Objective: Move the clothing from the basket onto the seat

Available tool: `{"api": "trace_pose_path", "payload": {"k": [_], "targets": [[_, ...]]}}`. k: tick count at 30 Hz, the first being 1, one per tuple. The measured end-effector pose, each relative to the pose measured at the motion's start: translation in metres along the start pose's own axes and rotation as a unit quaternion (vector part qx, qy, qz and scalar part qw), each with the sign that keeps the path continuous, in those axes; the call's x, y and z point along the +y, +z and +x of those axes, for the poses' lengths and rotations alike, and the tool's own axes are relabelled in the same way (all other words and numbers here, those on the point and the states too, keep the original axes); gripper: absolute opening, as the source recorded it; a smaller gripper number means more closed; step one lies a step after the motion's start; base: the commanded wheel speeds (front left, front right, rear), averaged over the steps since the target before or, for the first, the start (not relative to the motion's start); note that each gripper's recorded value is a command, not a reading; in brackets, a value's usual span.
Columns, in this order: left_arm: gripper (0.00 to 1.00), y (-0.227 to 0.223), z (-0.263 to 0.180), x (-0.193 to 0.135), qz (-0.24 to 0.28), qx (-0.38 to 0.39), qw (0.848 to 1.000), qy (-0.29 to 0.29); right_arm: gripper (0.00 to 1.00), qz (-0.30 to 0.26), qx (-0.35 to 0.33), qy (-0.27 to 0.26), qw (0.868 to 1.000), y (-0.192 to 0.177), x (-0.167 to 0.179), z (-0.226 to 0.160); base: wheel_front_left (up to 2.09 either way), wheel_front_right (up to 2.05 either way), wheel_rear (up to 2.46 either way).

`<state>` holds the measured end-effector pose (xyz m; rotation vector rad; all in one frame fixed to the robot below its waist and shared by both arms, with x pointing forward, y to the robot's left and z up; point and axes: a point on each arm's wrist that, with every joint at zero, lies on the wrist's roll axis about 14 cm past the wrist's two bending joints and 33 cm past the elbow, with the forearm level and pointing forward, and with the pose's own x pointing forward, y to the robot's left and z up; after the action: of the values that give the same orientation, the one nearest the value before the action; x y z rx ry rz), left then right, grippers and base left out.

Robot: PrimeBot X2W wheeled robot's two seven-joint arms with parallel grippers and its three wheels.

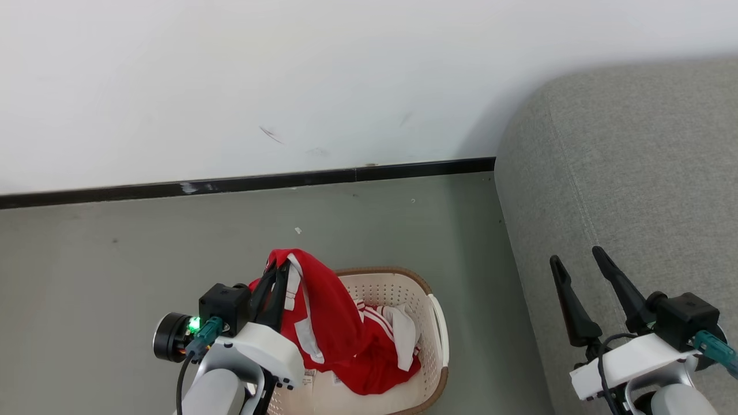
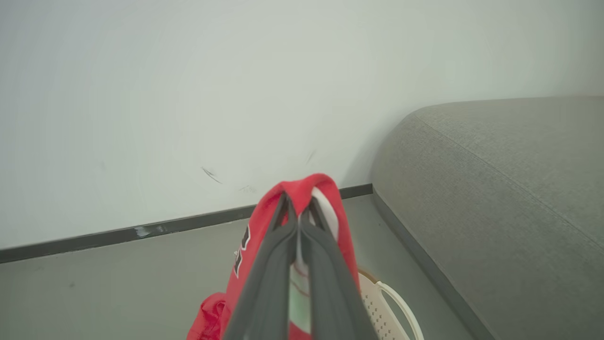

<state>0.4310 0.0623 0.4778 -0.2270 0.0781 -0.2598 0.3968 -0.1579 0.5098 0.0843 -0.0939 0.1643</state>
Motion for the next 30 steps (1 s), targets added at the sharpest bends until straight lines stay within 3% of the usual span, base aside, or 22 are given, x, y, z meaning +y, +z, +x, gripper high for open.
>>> {"api": "trace_pose_path", "payload": {"k": [30], "targets": [[0.00, 0.058, -0.033, -0.022, 0.004, -0.089, 0.996, -0.023, 1.00, 0.001, -0.022, 0.049, 0.999, 0.019, 0.040, -0.031, 0.00, 0.00, 0.00]]}}
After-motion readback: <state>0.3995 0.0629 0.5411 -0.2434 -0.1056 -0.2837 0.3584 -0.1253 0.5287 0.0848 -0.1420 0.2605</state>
